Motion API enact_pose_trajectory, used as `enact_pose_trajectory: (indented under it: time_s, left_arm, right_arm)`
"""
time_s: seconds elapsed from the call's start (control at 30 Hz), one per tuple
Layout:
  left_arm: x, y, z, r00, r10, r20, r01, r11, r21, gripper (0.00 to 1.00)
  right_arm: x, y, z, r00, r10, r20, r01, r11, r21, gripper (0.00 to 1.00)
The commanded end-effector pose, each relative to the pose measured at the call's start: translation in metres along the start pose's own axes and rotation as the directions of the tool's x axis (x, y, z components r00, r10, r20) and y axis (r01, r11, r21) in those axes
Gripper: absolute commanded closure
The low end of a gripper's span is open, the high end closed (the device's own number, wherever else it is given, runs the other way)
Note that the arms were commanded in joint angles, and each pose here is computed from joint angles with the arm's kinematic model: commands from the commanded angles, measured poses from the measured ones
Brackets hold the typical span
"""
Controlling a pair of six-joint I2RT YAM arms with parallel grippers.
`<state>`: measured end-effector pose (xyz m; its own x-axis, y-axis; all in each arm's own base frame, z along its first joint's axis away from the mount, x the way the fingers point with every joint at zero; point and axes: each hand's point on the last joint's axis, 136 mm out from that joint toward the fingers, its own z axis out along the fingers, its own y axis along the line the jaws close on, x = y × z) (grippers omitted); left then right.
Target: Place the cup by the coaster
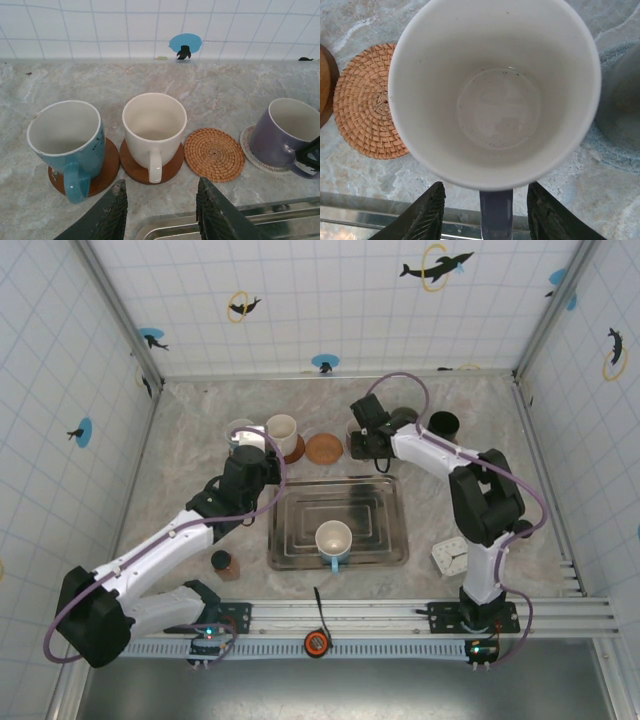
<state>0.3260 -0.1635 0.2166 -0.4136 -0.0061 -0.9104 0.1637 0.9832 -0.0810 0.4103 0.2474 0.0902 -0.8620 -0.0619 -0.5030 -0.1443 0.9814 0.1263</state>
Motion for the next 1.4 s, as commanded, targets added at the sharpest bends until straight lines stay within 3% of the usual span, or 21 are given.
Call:
enact_pose_trajectory:
  time_s: [0.0, 0.47, 0.67, 0.8, 1.03, 1.2, 1.37]
  left_arm:
    - [-0.012, 0.000, -0.007, 1.000, 0.006, 0.023, -0.006, 1.000, 0.001, 0.61]
    - [-0.018, -0.006, -0.014, 0.999, -0.031, 0.036, 0.029, 0.998, 0.049, 0.60]
    - [-0.024, -0.022, -0.014, 0.997, -0.074, 0.021, 0.071, 0.990, 0.122, 0.61]
    - [-0.028, -0.037, -0.015, 0.994, -0.110, 0.007, 0.106, 0.974, 0.199, 0.62]
    - [-0.034, -0.062, -0.023, 0.988, -0.156, -0.017, 0.153, 0.935, 0.321, 0.62]
    - [-0.034, -0.082, -0.032, 0.987, -0.148, -0.059, 0.159, 0.913, 0.376, 0.62]
    - [-0.024, -0.097, -0.038, 0.986, -0.074, -0.150, 0.121, 0.934, 0.336, 0.61]
  right_arm:
    - [-0.007, 0.003, -0.021, 0.999, 0.014, 0.050, -0.012, 0.999, -0.030, 0.52]
    - [-0.034, 0.007, -0.102, 0.969, 0.053, 0.243, -0.037, 0.997, -0.071, 0.46]
    - [-0.062, 0.007, -0.157, 0.885, 0.182, 0.429, -0.110, 0.976, -0.186, 0.43]
    - [-0.072, 0.010, -0.185, 0.821, 0.282, 0.496, -0.144, 0.944, -0.298, 0.42]
    - [-0.050, 0.001, -0.199, 0.730, 0.438, 0.525, -0.221, 0.878, -0.425, 0.42]
    - [-0.021, -0.009, -0.190, 0.722, 0.462, 0.516, -0.256, 0.870, -0.421, 0.42]
    - [-0.006, -0.019, -0.190, 0.707, 0.480, 0.519, -0.272, 0.863, -0.426, 0.46]
